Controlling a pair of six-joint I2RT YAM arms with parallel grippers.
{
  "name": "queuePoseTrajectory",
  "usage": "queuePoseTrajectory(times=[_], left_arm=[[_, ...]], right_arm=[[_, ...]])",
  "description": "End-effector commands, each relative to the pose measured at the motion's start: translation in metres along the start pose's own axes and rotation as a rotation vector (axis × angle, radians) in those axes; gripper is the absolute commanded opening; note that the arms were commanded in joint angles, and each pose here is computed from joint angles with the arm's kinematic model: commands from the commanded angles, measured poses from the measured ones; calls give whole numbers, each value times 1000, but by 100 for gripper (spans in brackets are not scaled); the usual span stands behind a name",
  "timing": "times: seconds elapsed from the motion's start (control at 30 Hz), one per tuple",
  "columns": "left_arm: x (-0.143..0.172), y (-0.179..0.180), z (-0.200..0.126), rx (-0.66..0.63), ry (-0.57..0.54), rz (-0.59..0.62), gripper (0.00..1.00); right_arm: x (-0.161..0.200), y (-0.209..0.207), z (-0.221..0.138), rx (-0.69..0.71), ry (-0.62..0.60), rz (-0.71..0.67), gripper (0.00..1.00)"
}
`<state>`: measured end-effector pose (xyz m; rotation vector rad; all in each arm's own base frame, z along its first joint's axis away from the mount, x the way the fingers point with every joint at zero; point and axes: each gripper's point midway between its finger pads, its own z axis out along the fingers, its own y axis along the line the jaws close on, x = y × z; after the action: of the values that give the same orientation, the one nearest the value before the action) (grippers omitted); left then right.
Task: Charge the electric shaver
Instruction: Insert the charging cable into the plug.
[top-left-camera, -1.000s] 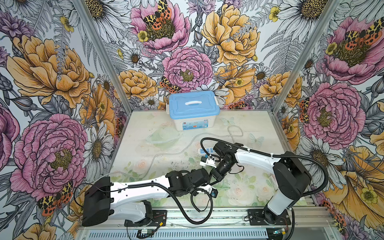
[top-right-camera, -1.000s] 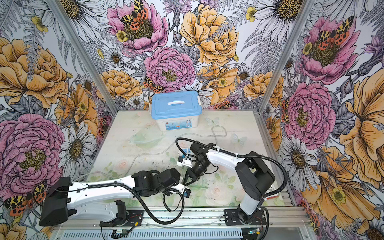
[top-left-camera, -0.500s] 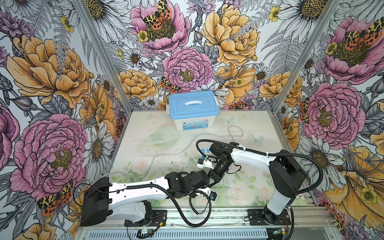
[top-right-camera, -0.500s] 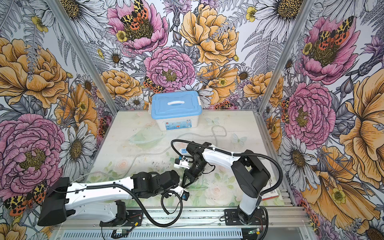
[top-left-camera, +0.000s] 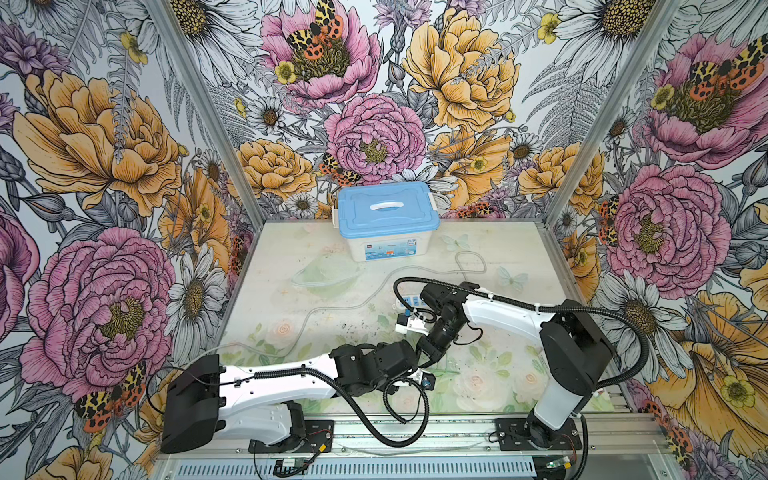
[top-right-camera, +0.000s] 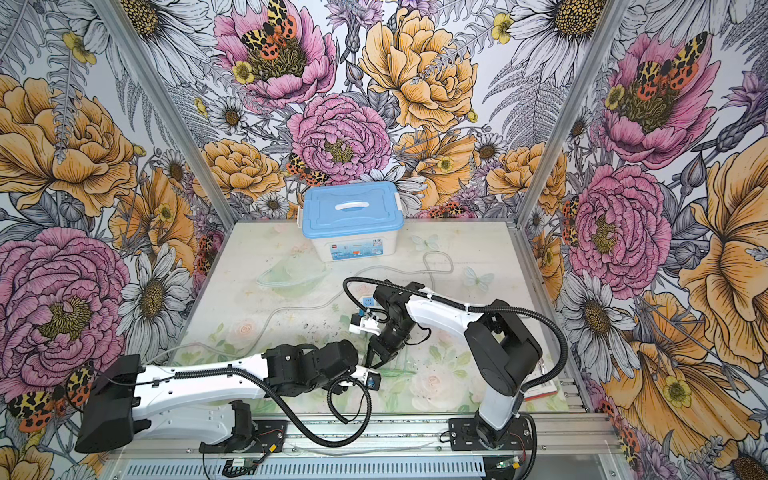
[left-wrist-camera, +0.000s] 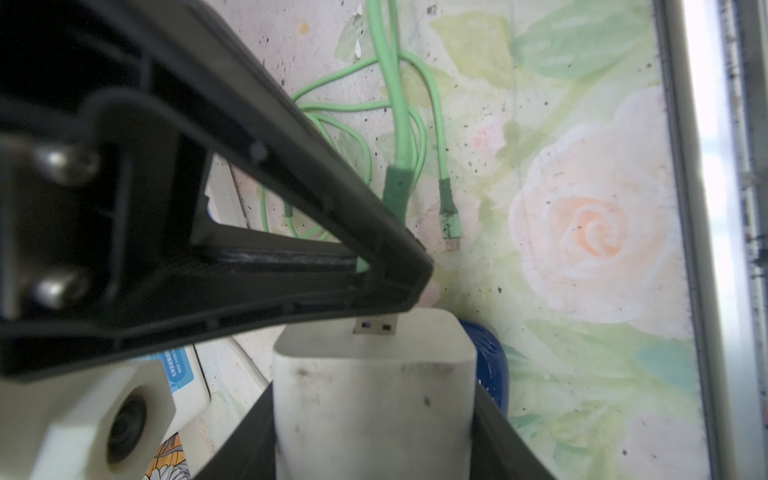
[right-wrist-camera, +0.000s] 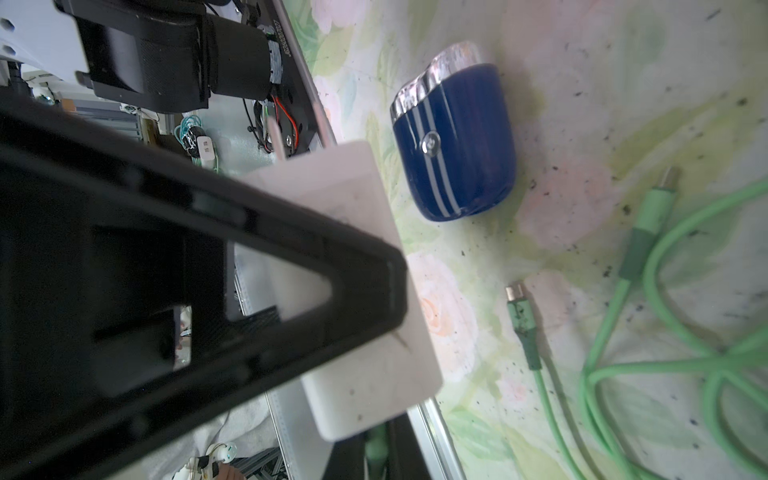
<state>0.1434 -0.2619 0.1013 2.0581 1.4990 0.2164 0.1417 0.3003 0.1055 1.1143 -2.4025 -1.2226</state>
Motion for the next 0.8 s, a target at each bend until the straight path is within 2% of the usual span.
queuePoseTrajectory(times=[0.0, 0.17, 0.77], left_arm=[[-94, 38, -49, -75, -462, -141, 0], [-96, 39, -51, -67, -479, -116, 0], [-114, 69, -68, -74, -661, -246, 0]], right_arm=[[-55, -30, -17, 159, -192, -157, 0], [-63, -26, -19, 135, -200, -184, 0], [-78, -24, -16, 86, -201, -229, 0]])
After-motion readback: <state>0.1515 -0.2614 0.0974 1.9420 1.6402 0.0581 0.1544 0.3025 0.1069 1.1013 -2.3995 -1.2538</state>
